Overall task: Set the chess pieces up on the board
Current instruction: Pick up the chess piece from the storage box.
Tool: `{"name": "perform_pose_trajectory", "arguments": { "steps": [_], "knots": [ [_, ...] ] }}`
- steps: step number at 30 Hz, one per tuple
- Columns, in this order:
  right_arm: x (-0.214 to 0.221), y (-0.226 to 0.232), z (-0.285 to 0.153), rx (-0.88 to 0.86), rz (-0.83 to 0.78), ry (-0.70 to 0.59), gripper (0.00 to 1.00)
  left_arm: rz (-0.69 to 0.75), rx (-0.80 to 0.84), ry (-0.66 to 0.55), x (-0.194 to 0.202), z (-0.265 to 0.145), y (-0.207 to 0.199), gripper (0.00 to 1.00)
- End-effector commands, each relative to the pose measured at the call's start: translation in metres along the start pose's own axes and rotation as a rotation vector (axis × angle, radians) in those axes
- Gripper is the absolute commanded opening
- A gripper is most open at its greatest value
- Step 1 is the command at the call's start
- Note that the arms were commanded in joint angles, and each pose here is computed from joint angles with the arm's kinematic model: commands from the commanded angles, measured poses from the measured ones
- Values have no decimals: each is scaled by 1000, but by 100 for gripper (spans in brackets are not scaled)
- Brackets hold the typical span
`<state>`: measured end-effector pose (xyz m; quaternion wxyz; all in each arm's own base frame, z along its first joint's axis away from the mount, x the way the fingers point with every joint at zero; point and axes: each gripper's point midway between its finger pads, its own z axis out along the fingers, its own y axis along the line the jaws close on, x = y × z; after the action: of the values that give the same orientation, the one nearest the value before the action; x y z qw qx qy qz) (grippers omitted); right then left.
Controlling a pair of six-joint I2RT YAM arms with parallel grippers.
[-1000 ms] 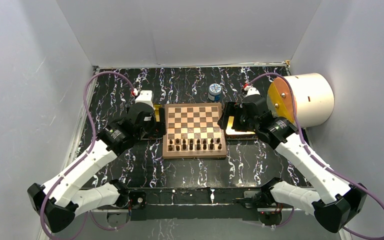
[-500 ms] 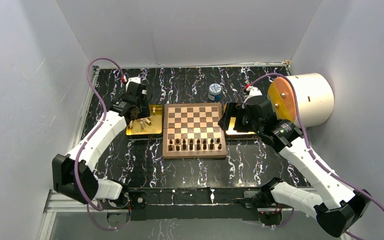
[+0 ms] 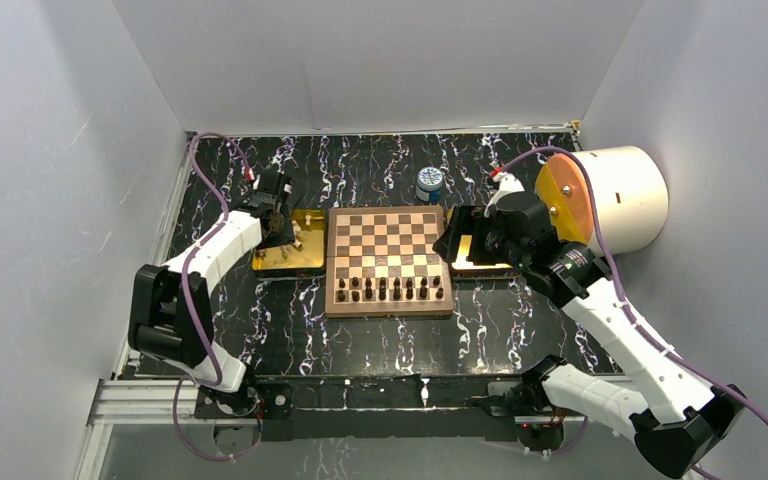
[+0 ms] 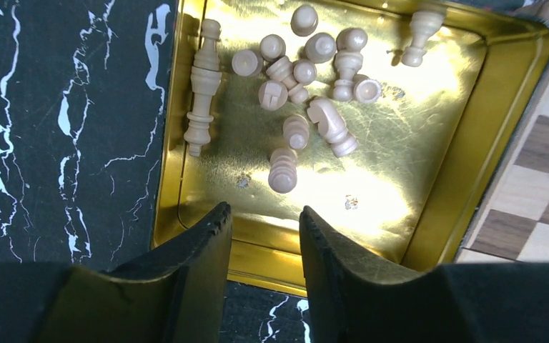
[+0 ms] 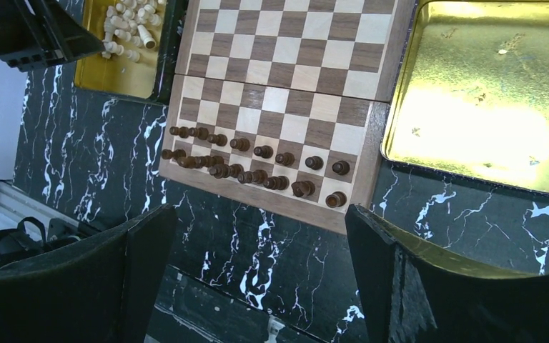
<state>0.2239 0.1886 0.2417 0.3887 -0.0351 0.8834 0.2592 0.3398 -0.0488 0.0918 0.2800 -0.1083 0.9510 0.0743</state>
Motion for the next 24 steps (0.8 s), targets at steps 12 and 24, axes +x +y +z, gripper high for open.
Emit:
{"name": "perform_pose_trajectory", "arguments": {
  "steps": [12,24],
  "knots": [
    [-6,9,3,-41,1,-24,98,17,41,37,4,26,-7,32],
    [-4,5,2,-26,7,-34,98,44,38,60,4,33,-7,20]
  ]
}}
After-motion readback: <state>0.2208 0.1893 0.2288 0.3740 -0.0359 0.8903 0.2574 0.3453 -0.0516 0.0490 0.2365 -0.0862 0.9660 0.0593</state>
